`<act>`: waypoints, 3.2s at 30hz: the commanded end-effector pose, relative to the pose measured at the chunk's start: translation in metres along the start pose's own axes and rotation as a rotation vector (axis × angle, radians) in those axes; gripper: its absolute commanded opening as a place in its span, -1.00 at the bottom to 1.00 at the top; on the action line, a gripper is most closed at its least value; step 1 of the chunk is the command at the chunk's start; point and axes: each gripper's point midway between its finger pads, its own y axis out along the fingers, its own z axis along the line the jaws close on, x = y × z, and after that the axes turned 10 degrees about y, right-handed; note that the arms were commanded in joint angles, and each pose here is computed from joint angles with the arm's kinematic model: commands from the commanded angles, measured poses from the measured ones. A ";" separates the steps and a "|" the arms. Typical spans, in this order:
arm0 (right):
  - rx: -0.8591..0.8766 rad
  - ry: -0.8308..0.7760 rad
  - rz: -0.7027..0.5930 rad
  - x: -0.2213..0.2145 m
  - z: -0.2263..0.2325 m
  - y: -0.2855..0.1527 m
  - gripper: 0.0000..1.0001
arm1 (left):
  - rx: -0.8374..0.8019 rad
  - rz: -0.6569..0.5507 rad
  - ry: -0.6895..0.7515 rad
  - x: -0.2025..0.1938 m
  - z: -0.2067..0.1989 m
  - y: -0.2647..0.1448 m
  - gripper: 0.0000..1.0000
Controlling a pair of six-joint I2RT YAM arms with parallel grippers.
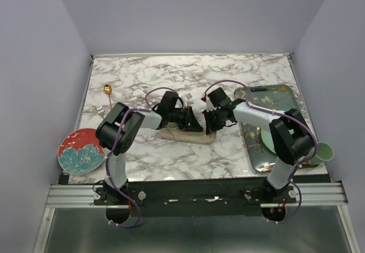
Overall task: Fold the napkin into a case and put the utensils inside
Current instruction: Stuff the top corner of the smaller-rectangle-folded napkin into the folded napkin, then smooth out the smaller rectangle-folded napkin at the center of the board.
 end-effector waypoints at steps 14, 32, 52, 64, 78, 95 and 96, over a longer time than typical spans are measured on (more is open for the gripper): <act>-0.140 -0.038 0.136 -0.021 -0.030 0.014 -0.83 | 0.181 -0.017 -0.059 0.007 0.072 -0.058 -0.54; -0.039 -0.157 0.145 -0.013 -0.014 0.010 -0.83 | 0.068 0.164 0.889 0.053 0.033 -0.159 0.45; -0.031 -0.144 0.192 -0.021 -0.014 0.015 -0.84 | 0.031 0.369 1.068 0.027 0.055 -0.108 0.16; 0.075 -0.181 0.096 0.012 0.021 -0.026 -0.29 | 0.074 0.476 0.988 0.004 0.078 -0.102 -0.47; 0.187 -0.184 -0.044 0.064 0.052 -0.041 0.08 | 0.040 0.309 1.227 0.022 0.034 -0.116 -0.17; 0.337 -0.122 0.054 0.079 0.075 0.017 -0.08 | 0.058 0.411 1.489 0.012 0.041 -0.100 -0.20; 0.345 -0.117 0.064 0.076 0.076 0.019 -0.10 | 0.060 0.414 1.494 0.012 0.042 -0.099 -0.20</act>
